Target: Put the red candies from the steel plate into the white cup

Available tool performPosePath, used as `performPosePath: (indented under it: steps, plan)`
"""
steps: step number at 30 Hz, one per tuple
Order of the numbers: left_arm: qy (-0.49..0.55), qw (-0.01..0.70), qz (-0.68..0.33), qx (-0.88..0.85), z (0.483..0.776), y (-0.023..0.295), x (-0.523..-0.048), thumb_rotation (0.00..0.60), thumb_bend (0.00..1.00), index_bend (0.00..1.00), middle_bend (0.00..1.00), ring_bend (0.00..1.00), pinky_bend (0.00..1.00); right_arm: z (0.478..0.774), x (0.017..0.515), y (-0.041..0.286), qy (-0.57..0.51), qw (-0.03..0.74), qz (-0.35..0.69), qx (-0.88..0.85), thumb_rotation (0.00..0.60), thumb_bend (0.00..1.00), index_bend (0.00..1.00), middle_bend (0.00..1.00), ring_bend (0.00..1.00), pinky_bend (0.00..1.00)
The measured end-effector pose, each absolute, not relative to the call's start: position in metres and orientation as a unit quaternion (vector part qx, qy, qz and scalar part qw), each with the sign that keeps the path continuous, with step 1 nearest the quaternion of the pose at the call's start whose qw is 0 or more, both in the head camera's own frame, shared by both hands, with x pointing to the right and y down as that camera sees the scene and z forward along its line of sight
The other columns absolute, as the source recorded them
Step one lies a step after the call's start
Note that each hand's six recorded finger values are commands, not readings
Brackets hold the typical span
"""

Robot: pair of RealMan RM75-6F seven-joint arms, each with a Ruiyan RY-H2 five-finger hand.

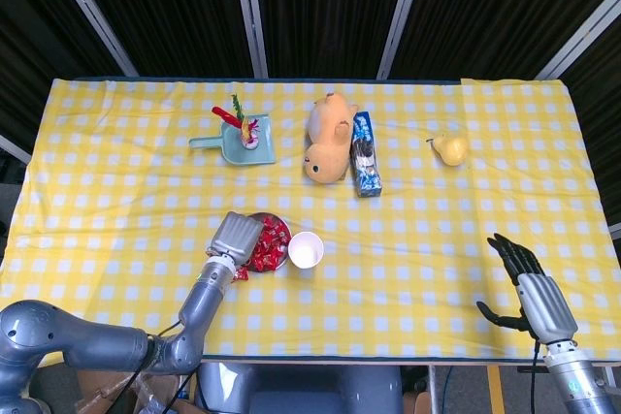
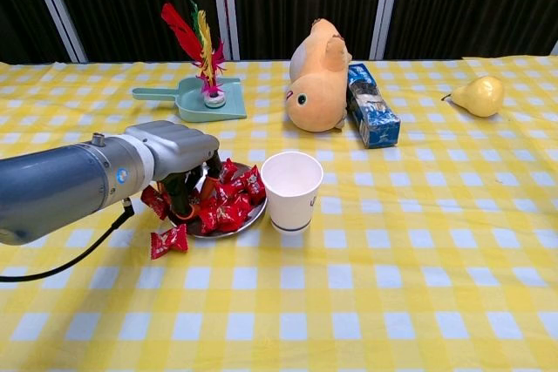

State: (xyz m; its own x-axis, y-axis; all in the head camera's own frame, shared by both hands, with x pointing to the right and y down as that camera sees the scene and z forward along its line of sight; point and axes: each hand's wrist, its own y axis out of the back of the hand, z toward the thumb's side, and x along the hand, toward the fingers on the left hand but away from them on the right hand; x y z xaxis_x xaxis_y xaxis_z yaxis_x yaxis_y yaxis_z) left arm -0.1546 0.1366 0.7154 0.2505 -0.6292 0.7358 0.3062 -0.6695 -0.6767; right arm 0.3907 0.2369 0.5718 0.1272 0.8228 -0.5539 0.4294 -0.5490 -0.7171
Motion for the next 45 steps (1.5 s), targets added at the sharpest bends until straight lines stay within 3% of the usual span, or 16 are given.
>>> performPosePath:
  steps: [17,30,45]
  plan:
    - [0.162,0.404,-0.580,-0.689,0.678,0.106,-0.155,0.600,0.39,0.54,0.69,0.92,0.97,0.571,0.391,0.237,-0.432,0.197,0.500,-0.724,0.600,0.33,0.00,0.00,0.00,0.00]
    - [0.185,0.419,-0.532,-0.712,0.628,0.086,-0.111,0.600,0.39,0.54,0.69,0.92,0.97,0.571,0.391,0.236,-0.434,0.197,0.499,-0.724,0.600,0.33,0.00,0.00,0.00,0.00]
    - [0.182,0.403,-0.481,-0.757,0.621,0.119,-0.043,0.600,0.39,0.55,0.70,0.92,0.97,0.570,0.391,0.236,-0.436,0.194,0.496,-0.725,0.600,0.33,0.00,0.00,0.00,0.00]
